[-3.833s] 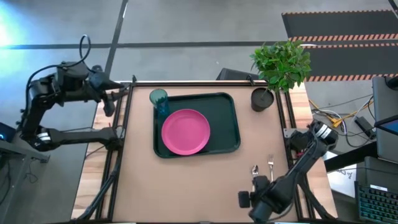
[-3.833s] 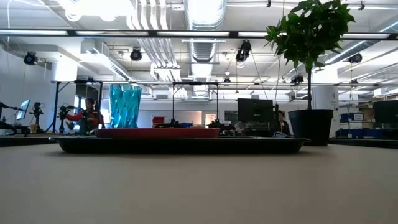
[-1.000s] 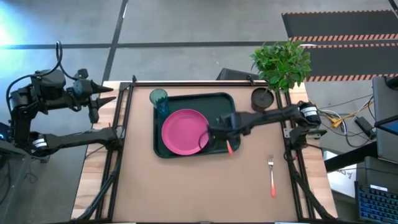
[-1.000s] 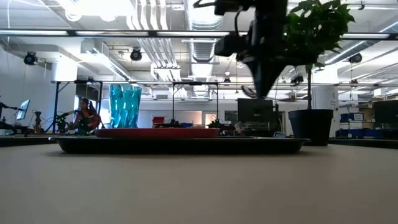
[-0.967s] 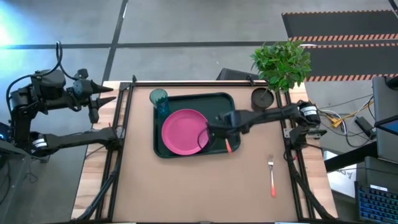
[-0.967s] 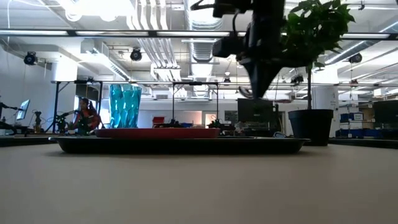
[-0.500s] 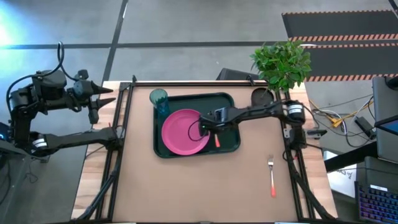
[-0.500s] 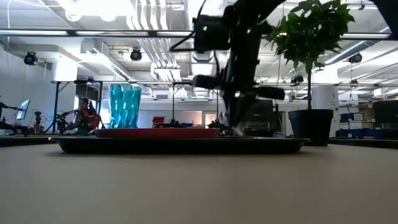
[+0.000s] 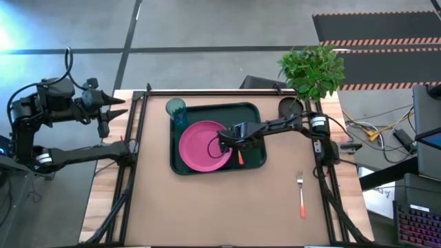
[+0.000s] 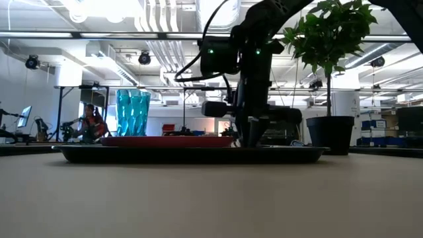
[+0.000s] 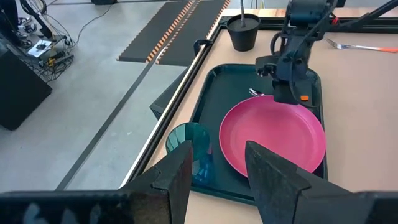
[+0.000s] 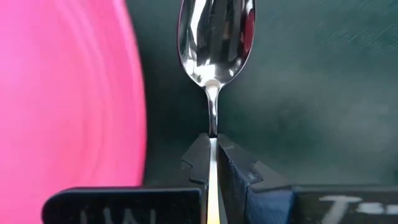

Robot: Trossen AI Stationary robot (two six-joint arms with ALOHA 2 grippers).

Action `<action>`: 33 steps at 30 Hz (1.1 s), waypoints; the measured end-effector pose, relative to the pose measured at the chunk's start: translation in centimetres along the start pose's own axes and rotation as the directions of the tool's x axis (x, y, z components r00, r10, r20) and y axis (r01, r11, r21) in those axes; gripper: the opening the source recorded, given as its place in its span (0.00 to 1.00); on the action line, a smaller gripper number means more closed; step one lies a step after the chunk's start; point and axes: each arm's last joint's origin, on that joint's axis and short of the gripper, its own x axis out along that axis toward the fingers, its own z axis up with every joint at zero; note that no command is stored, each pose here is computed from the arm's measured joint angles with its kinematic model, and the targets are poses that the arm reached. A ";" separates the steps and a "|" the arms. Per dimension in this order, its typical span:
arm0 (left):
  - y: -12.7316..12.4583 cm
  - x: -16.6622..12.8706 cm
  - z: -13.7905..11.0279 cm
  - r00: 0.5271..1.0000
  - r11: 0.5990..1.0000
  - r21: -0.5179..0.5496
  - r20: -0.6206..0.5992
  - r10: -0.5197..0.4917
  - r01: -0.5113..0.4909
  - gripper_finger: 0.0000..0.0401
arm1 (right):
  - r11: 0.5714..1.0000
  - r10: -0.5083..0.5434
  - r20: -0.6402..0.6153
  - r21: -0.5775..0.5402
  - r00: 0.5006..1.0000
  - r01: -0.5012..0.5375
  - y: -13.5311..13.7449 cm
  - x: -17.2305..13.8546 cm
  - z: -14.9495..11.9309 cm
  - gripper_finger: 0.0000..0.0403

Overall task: Pick and place plate/cup/fork/spoon on tray
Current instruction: Put the orange spoon on the black serving tray to the right of the pink plate, then put the orange fork on the black serving tray to the right of the orange spoon

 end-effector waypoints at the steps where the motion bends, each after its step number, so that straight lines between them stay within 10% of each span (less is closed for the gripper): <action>1: 0.0 0.0 0.0 1.000 1.000 0.000 0.000 0.000 0.000 0.33 | 1.000 0.002 0.004 0.002 1.000 -0.002 0.0 -0.1 0.1 0.02; 33: 0.0 0.0 0.0 1.000 1.000 0.000 0.001 0.000 0.000 0.33 | 0.999 -0.002 0.028 -0.049 1.000 0.003 -0.2 -0.8 0.2 0.17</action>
